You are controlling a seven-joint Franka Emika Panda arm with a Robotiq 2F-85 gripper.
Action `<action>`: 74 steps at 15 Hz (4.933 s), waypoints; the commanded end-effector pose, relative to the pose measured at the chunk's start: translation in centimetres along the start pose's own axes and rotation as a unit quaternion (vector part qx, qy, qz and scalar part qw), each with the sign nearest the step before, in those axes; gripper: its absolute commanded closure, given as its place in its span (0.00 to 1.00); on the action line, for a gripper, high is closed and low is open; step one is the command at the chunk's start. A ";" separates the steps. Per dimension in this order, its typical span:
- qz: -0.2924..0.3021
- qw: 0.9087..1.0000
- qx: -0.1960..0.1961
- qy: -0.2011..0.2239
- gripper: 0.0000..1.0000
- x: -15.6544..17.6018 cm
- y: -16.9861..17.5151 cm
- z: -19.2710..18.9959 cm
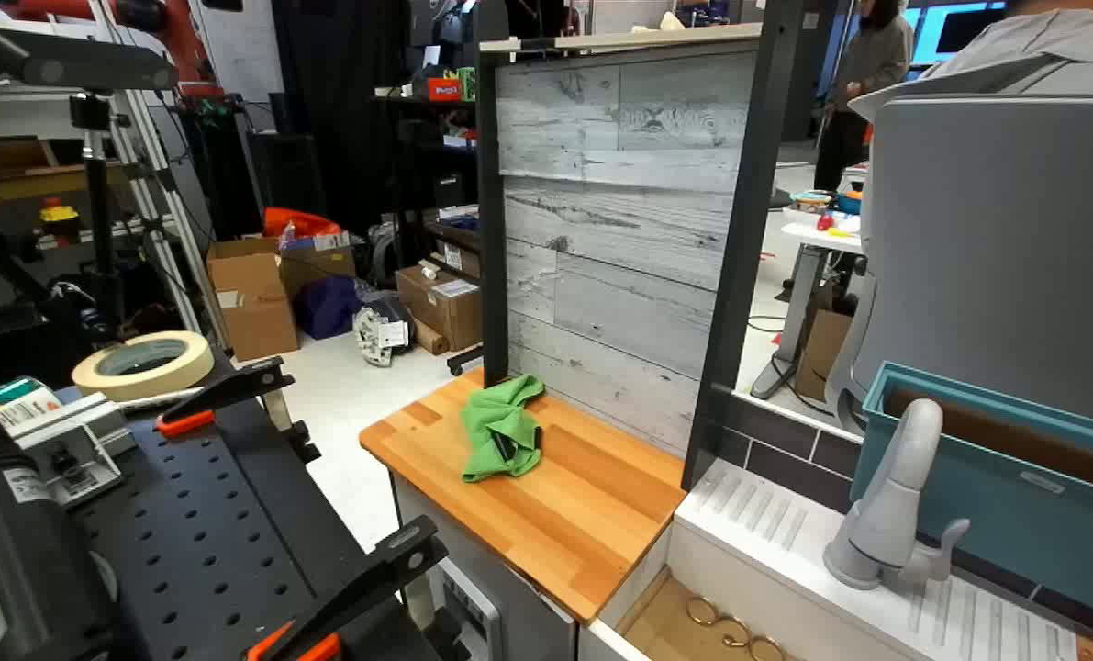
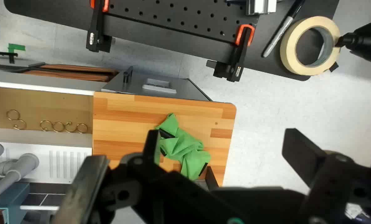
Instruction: Slide the green towel to the right
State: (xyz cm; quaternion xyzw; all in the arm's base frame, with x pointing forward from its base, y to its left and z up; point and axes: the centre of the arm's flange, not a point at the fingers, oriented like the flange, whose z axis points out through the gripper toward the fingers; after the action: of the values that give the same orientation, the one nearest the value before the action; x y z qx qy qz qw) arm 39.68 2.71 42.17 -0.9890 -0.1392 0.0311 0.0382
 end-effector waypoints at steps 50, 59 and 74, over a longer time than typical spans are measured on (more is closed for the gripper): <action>0.468 0.884 -0.003 0.021 0.00 18.8 -2.4 34.4; 0.593 0.803 0.016 0.059 0.00 20.1 0.5 40.1; 0.634 0.771 0.010 0.055 0.00 22.3 1.2 47.2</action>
State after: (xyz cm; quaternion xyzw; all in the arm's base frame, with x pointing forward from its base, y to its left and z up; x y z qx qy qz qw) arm 56.84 10.77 -4.08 -0.8574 0.5136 0.0099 0.0298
